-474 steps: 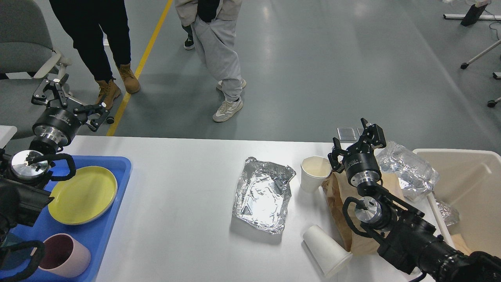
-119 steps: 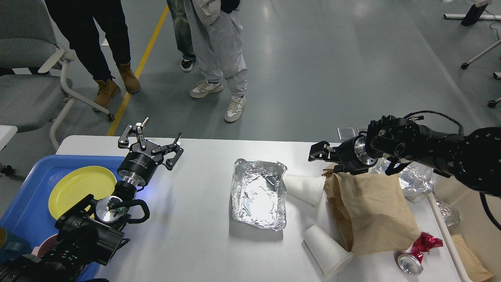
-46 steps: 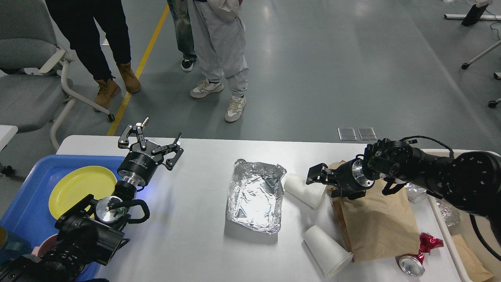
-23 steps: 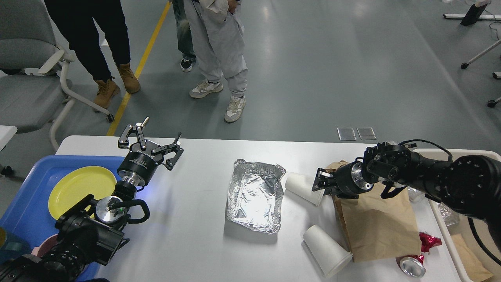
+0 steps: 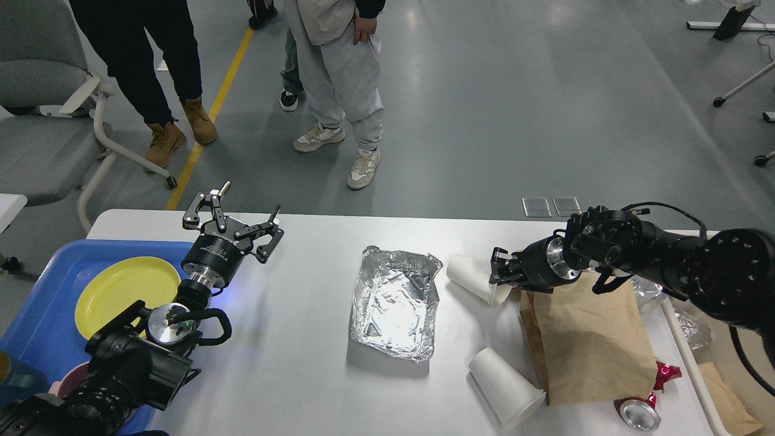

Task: Tidy desktop
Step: 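Lift the white paper cup up with the right gripper, then carry the cup over the white bin and open the right gripper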

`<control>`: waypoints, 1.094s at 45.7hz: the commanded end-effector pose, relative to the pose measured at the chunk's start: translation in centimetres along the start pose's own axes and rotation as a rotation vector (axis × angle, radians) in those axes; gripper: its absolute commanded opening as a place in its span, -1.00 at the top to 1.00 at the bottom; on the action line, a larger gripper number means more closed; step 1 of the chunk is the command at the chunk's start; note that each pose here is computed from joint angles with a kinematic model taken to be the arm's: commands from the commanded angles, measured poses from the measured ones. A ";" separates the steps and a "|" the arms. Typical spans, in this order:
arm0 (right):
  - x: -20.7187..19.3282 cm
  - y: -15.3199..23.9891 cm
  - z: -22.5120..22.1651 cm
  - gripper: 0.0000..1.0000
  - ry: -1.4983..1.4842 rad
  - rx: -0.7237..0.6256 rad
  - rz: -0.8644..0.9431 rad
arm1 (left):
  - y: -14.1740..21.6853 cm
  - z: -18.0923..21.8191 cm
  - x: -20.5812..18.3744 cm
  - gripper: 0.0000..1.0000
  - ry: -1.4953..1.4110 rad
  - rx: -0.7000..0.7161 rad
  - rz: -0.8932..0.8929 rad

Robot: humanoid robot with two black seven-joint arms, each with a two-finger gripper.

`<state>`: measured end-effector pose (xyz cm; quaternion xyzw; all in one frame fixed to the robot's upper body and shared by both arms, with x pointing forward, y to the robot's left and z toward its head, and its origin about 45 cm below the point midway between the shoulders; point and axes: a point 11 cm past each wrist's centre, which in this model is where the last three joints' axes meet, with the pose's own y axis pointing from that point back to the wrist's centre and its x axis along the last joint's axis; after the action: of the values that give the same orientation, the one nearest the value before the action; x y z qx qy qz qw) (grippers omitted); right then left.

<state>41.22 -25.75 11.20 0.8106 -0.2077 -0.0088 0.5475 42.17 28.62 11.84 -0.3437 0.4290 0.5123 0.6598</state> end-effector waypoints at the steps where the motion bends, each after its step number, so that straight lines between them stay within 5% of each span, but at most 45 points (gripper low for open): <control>1: 1.5 1.7 -0.4 1.00 -0.003 0.008 0.020 | 0.0 0.0 0.0 -0.93 0.000 0.000 0.000; 33: 16.1 26.1 -4.9 1.00 -0.059 0.231 0.349 | 0.0 0.0 0.0 -0.93 0.000 0.000 0.000; 40: 17.1 26.8 -0.5 1.00 -0.107 0.158 0.442 | 0.0 0.0 0.0 -0.93 0.000 0.000 0.000; 50: 15.1 22.7 14.7 1.00 -0.213 -0.147 0.579 | 0.0 0.0 0.0 -0.93 0.000 0.001 0.000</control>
<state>46.52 -45.45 33.03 0.7283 -0.4531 0.0617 0.5104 42.17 28.62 11.84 -0.3439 0.4290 0.5123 0.6597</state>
